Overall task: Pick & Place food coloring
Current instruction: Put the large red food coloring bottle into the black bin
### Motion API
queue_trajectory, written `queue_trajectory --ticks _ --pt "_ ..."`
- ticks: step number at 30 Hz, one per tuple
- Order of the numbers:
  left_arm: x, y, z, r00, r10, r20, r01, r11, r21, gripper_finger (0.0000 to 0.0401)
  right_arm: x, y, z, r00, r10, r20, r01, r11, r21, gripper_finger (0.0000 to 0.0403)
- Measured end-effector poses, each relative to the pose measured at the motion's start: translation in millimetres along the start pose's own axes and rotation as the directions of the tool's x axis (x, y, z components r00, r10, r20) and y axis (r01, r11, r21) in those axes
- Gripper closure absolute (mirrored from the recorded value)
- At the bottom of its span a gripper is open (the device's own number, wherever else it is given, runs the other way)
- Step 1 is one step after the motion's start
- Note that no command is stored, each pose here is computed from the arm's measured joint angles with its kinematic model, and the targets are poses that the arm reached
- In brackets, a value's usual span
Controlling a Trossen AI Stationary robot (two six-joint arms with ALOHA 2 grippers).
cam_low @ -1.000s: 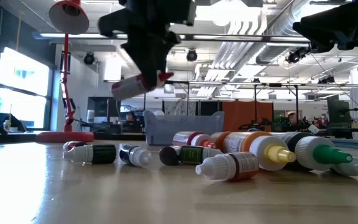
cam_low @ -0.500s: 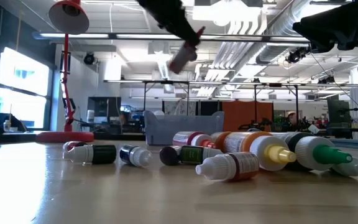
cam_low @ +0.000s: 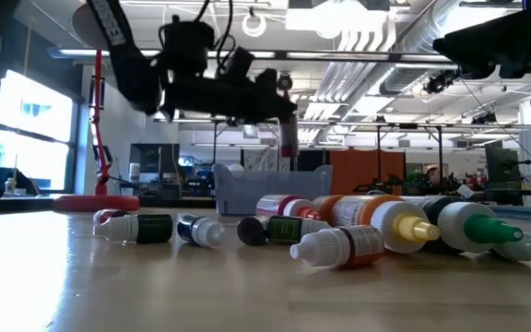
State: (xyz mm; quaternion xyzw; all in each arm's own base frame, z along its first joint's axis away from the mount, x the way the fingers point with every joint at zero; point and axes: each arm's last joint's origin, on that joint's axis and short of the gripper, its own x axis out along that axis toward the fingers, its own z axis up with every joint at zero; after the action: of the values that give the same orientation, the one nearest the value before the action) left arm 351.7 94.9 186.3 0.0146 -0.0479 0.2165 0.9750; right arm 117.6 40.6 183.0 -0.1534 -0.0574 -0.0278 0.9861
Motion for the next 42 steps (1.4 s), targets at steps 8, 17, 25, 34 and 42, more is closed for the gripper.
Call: queue_trajectory --ticks 8,17,25,34,42 --pt "30.2 -6.1 -38.2 0.998 0.032 -0.046 -0.034 0.999 -0.041 0.0300 0.0 0.0 0.4 1.000 0.002 0.004 -0.002 1.000 -0.005 0.0285" --pt "40.6 -10.4 -39.5 0.972 0.214 -0.098 -0.222 0.971 -0.088 0.0300 0.0 0.0 0.4 1.000 0.002 0.004 -0.002 1.000 -0.005 0.0285" --pt "31.6 -37.0 -38.1 0.925 0.367 -0.094 -0.373 0.926 -0.054 0.0300 0.0 0.0 0.3 1.000 0.003 0.004 -0.003 1.000 -0.005 0.0285" --pt "24.1 -51.9 -37.1 0.871 0.482 -0.089 -0.489 0.868 -0.088 0.0300 0.0 0.0 0.3 1.000 0.003 0.004 -0.003 1.000 -0.005 0.0285" --pt "41.7 -56.7 -60.2 0.838 0.537 -0.099 -0.546 0.829 -0.124 0.0299 0.0 0.1 0.3 1.000 0.007 0.005 -0.007 1.000 -0.006 0.0285"
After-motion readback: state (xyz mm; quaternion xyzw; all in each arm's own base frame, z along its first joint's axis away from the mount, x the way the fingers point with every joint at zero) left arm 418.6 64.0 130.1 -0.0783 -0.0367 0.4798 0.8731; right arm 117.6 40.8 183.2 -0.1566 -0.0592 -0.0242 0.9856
